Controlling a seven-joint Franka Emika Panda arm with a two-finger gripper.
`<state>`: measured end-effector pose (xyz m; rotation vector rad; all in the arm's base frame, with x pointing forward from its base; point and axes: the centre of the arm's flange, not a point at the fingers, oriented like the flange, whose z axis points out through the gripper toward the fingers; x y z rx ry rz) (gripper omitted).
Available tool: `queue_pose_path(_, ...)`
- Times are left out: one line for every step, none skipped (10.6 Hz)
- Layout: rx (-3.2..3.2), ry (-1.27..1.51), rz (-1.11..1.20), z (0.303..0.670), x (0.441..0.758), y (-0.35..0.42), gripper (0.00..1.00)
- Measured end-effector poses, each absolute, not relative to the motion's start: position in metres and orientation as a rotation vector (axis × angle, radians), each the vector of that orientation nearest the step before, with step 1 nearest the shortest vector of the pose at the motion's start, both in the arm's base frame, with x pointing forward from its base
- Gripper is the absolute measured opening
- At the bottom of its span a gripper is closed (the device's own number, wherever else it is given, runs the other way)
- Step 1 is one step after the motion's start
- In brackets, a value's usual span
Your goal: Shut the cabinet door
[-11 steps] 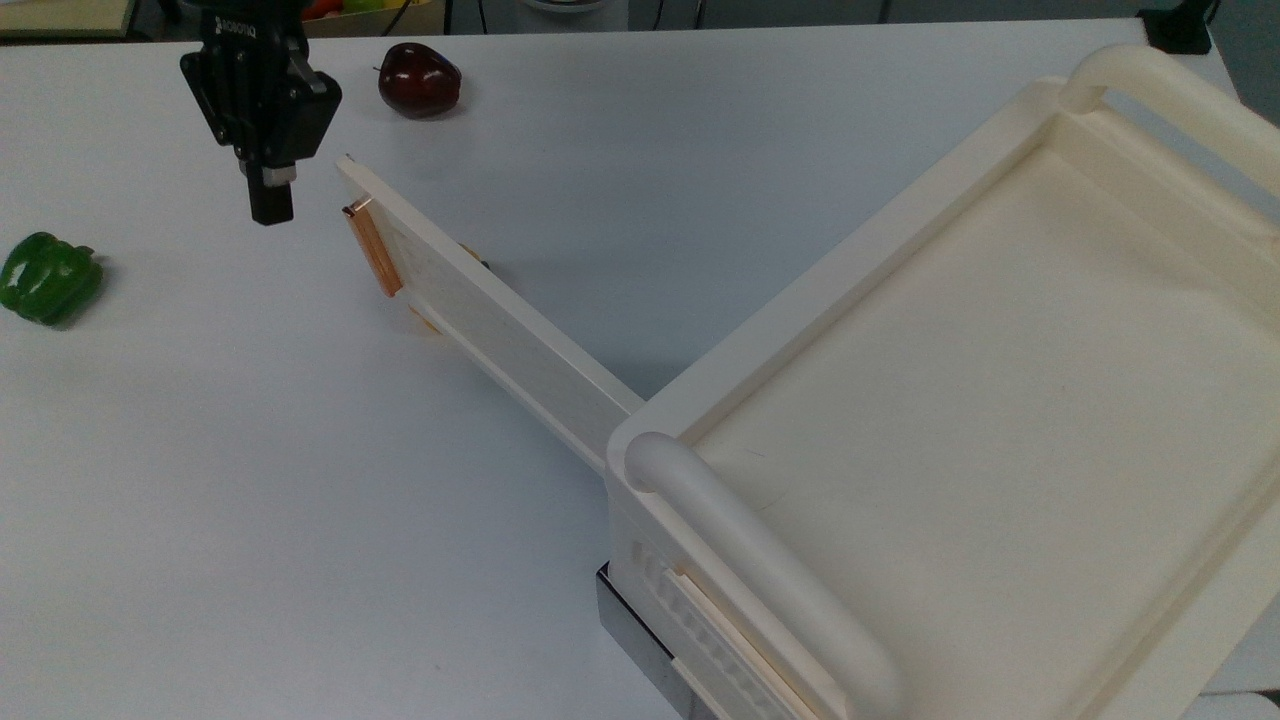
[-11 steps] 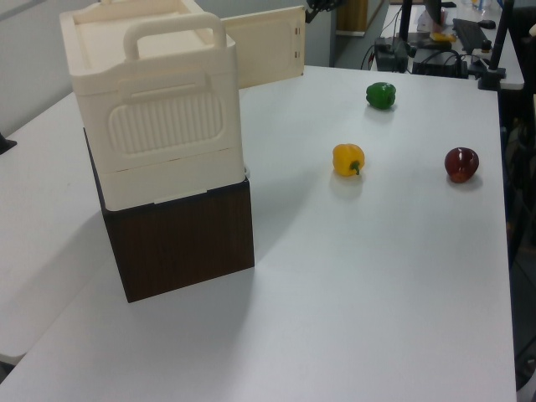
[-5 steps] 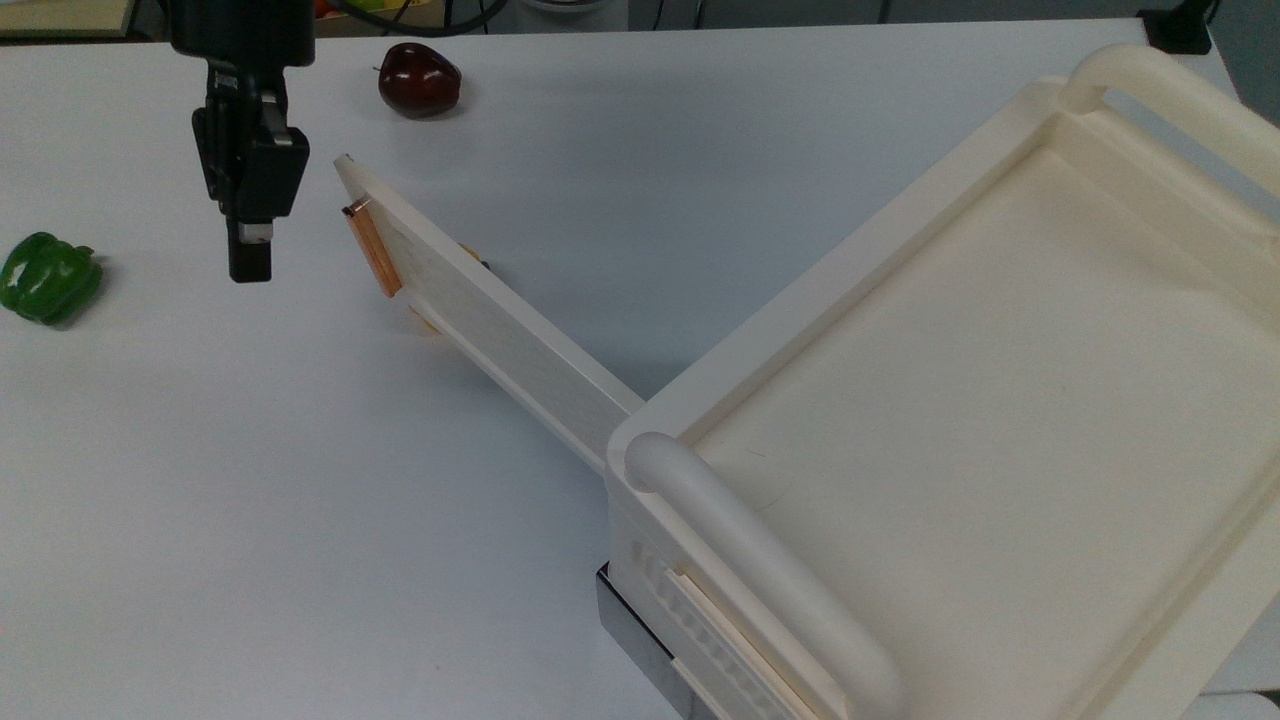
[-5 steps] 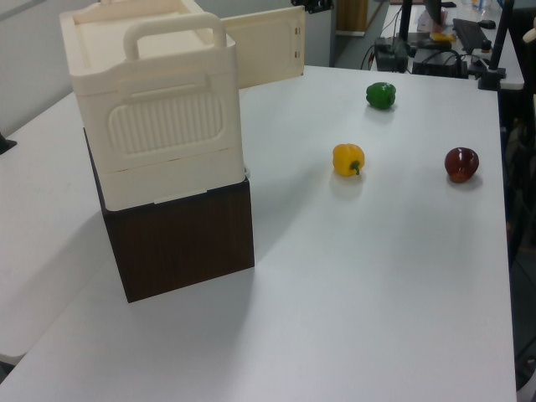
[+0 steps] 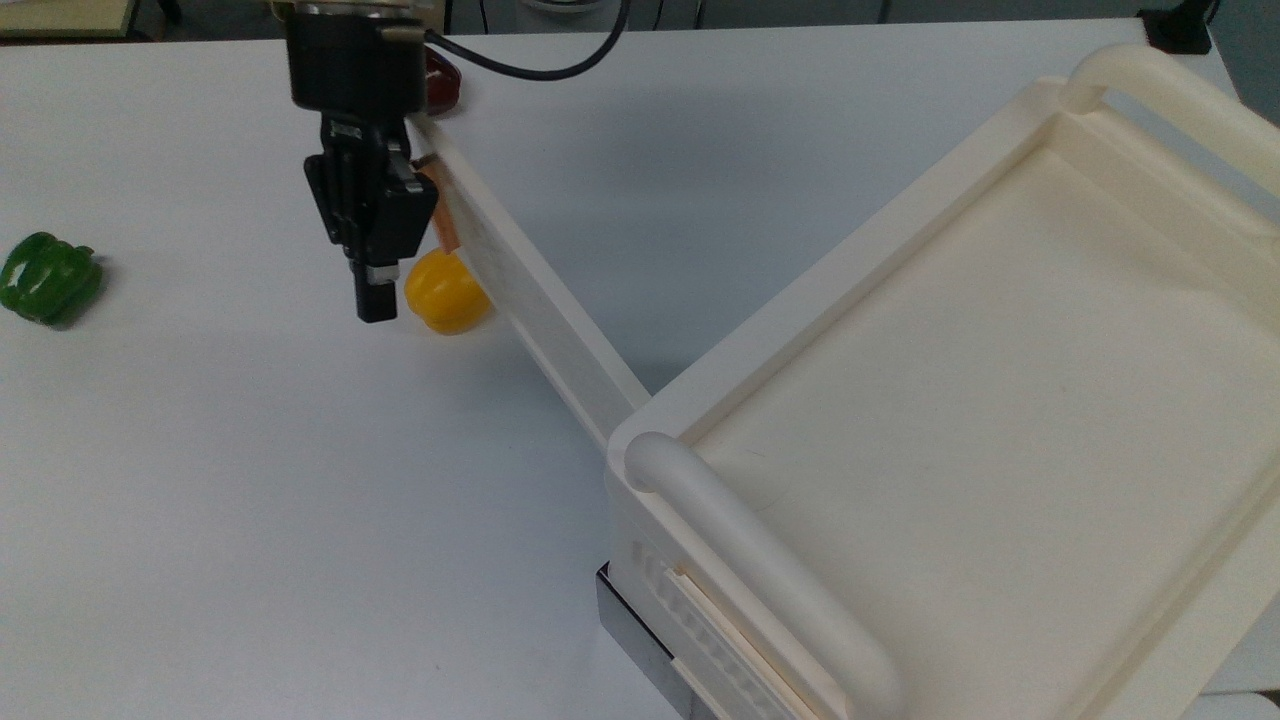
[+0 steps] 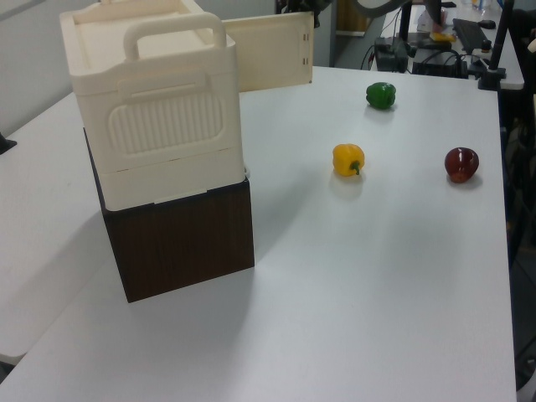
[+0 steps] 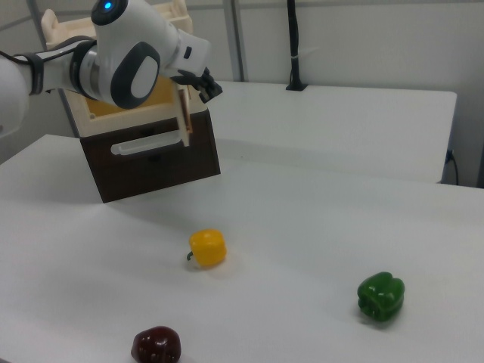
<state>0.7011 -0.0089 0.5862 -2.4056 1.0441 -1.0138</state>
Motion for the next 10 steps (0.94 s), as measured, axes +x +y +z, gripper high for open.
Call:
queue_pose_path(-2.426, 1.032, -0.972, 0.582, 0.701, 0.002, 0.01)
queue_pose_path(-2.457, 1.024, -0.913, 0.577, 0.700, 0.011, 0.01)
queue_pose_path(-2.484, 1.004, -0.855, 0.574, 0.698, 0.025, 0.01)
queue_pose_path(-2.506, 0.971, -0.801, 0.574, 0.695, 0.044, 0.01)
queue_pose_path(-2.523, 0.932, -0.747, 0.574, 0.690, 0.067, 0.01)
queue_pose_path(-2.511, 0.927, -0.714, 0.575, 0.687, 0.082, 0.01)
queue_pose_path(-2.480, 0.936, -0.671, 0.577, 0.684, 0.101, 0.01)
queue_pose_path(-2.452, 0.948, -0.643, 0.578, 0.682, 0.112, 0.01)
queue_pose_path(-2.431, 0.952, -0.618, 0.579, 0.680, 0.123, 0.01)
queue_pose_path(-2.418, 0.947, -0.597, 0.579, 0.678, 0.135, 0.01)
